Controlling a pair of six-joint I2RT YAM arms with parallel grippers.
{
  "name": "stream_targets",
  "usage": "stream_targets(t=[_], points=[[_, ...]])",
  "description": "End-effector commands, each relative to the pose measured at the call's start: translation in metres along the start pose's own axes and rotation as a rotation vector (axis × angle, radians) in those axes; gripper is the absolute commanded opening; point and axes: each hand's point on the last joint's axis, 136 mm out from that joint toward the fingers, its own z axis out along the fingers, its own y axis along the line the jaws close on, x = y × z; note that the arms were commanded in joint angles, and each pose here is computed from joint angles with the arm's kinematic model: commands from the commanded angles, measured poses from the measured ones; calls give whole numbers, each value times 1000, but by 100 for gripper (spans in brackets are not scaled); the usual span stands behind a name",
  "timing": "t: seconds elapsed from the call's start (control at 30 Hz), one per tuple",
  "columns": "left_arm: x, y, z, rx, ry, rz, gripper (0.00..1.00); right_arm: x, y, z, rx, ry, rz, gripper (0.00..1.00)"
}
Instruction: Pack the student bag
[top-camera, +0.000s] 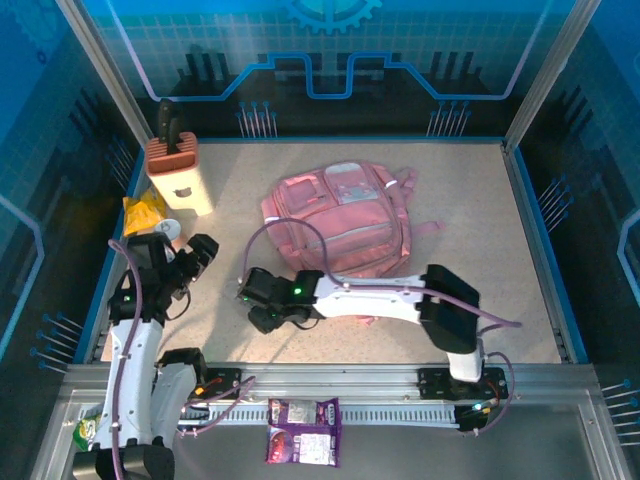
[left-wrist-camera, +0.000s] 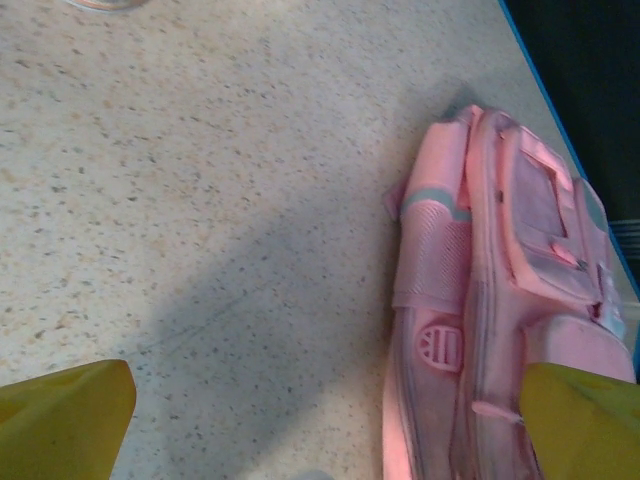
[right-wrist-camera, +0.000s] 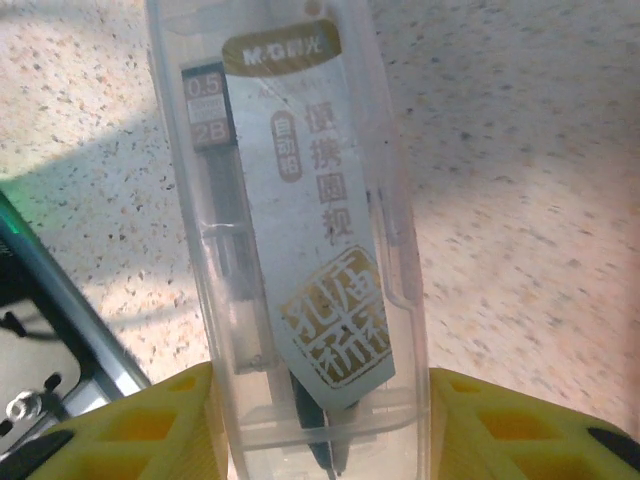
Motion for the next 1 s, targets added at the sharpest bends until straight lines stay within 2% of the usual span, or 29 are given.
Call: stream_targets(t=[0.0, 0.27, 0.43, 0.67, 0.97], points=[[8, -25, -7, 111, 40, 66, 99, -1, -26, -26, 36, -54, 24, 48], [42, -60, 2, 219, 81, 248, 99, 38, -91, -77, 123, -69, 118, 50], [68, -80, 17, 217, 123, 397, 99, 66, -125, -99, 172, -38, 186, 51], [115, -124, 38, 246, 156, 713, 90, 102, -171, -126, 261, 22, 314, 52], [171, -173, 58, 274, 116, 1198, 86, 128, -192, -139, 241, 43, 422, 52]])
